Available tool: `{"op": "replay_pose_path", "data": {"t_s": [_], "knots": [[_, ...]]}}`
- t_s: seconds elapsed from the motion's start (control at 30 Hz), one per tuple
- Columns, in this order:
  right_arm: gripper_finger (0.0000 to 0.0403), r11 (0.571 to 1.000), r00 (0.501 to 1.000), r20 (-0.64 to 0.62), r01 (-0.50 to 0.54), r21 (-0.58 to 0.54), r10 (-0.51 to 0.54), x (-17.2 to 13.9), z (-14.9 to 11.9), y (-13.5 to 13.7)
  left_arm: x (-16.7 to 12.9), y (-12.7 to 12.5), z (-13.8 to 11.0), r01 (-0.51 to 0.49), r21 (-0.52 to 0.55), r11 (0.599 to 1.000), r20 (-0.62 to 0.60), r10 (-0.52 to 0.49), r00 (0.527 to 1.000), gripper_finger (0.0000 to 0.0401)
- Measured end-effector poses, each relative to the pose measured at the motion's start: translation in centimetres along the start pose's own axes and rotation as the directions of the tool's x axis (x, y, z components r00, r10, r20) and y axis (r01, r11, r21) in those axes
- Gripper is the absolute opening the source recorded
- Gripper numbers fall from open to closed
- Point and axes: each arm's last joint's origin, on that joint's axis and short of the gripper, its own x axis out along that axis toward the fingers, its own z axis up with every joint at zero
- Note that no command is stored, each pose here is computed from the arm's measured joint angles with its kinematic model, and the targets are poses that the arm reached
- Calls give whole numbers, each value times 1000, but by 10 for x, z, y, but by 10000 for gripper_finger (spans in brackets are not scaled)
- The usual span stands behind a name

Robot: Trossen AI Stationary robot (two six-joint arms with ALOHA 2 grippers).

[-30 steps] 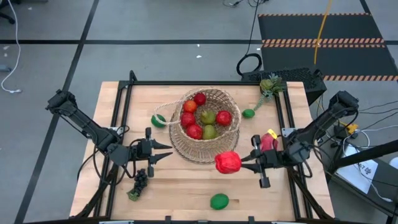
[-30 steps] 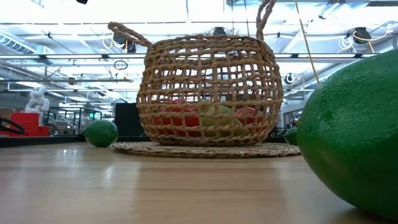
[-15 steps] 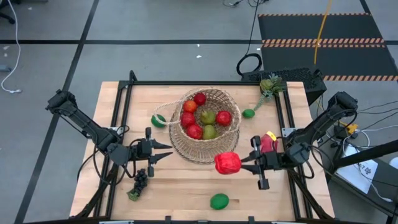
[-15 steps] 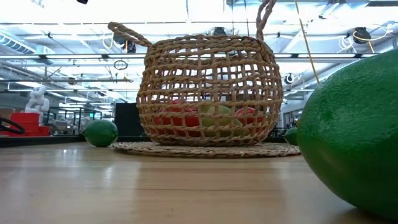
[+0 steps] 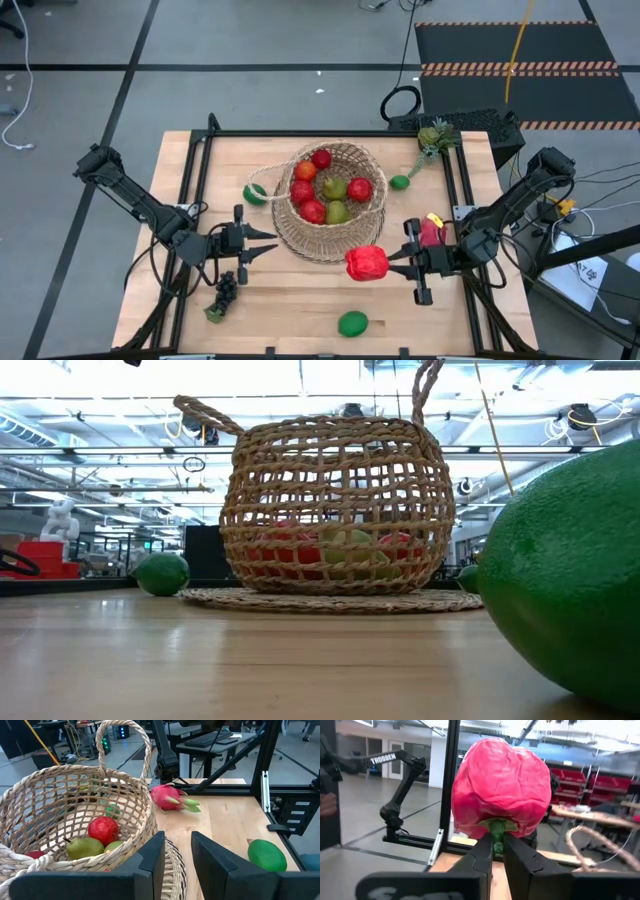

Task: Build produce basket
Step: Put the red bell pepper into the basket

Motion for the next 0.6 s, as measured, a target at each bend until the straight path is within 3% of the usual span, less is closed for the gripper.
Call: {"op": "replay_pose_path", "data": {"t_s": [0.17, 0.3, 0.4, 0.6], "knots": [[27, 987, 1000, 27, 9, -159, -5, 0, 3, -1, 0, 0, 0, 0, -1, 1000, 0, 0, 1000, 97], [27, 935, 999, 38, 20, -355, -7, 0, 4, -1, 0, 0, 0, 0, -6, 1000, 1, 0, 1000, 97], [27, 852, 999, 38, 26, -523, -8, -1, 5, -1, 0, 0, 0, 0, -5, 1000, 0, 0, 1000, 97], [27, 623, 999, 34, 36, -781, -15, 0, 4, -3, 0, 0, 0, 0, -6, 1000, 0, 0, 1000, 97]]}}
